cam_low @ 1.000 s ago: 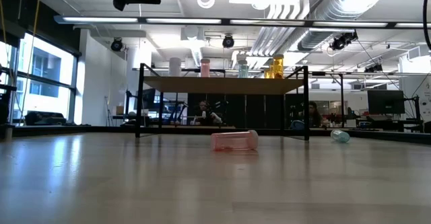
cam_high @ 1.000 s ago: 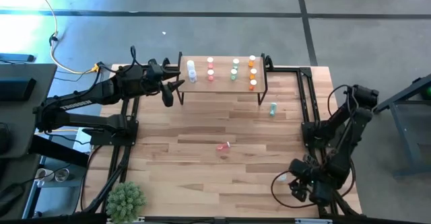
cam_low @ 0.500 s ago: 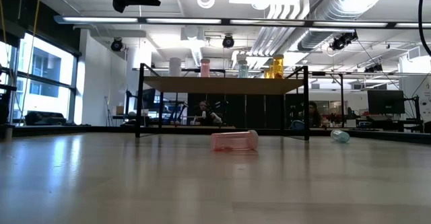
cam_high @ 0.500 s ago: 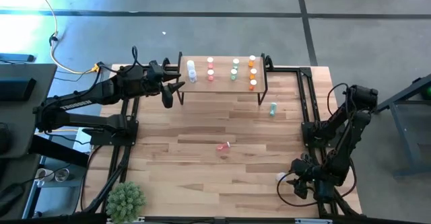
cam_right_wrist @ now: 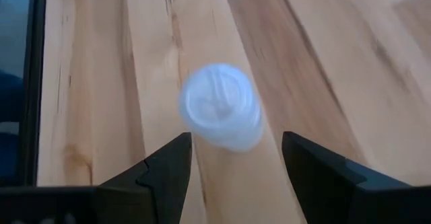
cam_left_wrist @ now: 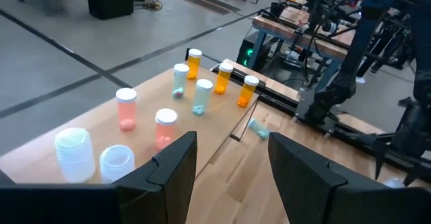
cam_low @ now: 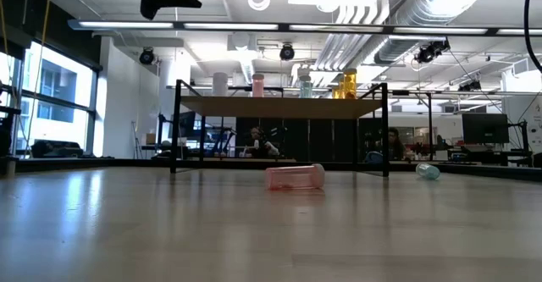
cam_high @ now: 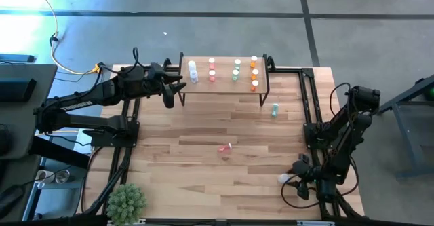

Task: Pick and place medicine bottles onto shelf by color
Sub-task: Put the white pill bottle on the shelf aligned with the other white pill bottles

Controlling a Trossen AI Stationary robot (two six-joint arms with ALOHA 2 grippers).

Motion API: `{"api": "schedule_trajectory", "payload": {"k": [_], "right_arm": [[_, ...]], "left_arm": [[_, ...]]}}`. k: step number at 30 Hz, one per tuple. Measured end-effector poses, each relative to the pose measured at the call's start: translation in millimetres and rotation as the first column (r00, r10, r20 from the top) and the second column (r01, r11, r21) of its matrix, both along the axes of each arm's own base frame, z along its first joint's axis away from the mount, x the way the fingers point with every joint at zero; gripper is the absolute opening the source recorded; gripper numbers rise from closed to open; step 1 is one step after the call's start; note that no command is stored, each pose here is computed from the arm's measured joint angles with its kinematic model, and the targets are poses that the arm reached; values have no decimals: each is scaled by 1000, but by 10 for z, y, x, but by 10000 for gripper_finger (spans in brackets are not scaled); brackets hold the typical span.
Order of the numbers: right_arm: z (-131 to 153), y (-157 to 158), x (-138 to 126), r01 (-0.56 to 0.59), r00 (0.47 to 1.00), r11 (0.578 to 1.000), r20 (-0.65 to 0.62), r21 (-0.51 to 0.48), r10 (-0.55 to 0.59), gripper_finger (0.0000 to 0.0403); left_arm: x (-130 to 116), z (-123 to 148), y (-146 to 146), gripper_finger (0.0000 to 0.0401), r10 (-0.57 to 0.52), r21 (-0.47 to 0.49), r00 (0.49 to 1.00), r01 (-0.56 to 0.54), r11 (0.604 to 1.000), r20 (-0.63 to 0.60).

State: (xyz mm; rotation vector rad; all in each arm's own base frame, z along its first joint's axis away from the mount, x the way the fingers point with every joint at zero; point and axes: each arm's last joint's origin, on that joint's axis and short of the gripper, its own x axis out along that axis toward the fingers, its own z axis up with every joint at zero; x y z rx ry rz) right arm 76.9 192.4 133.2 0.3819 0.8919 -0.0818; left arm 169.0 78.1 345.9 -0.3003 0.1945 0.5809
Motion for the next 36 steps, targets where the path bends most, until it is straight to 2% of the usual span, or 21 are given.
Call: {"api": "schedule_trajectory", "payload": {"k": [11,18,29,32,36], "right_arm": [[16,-10,27,-59,994,992,86,-108,68,222],[13,-3,131,-72,991,989,103,-129,85,222],[-182,95,185,-81,994,990,61,-120,89,221],[-205,106,189,-80,994,989,61,-120,88,205],[-205,108,191,-64,995,992,65,-108,72,158]], "left_arm": [[1,1,0,172,12,-35,1000,-12,999,22],[-1,1,2,172,20,-47,999,-18,999,29],[0,1,2,172,19,-47,999,-18,999,29],[0,1,2,172,19,-47,999,-18,999,30],[0,0,2,172,19,-47,999,-18,999,29]]}}
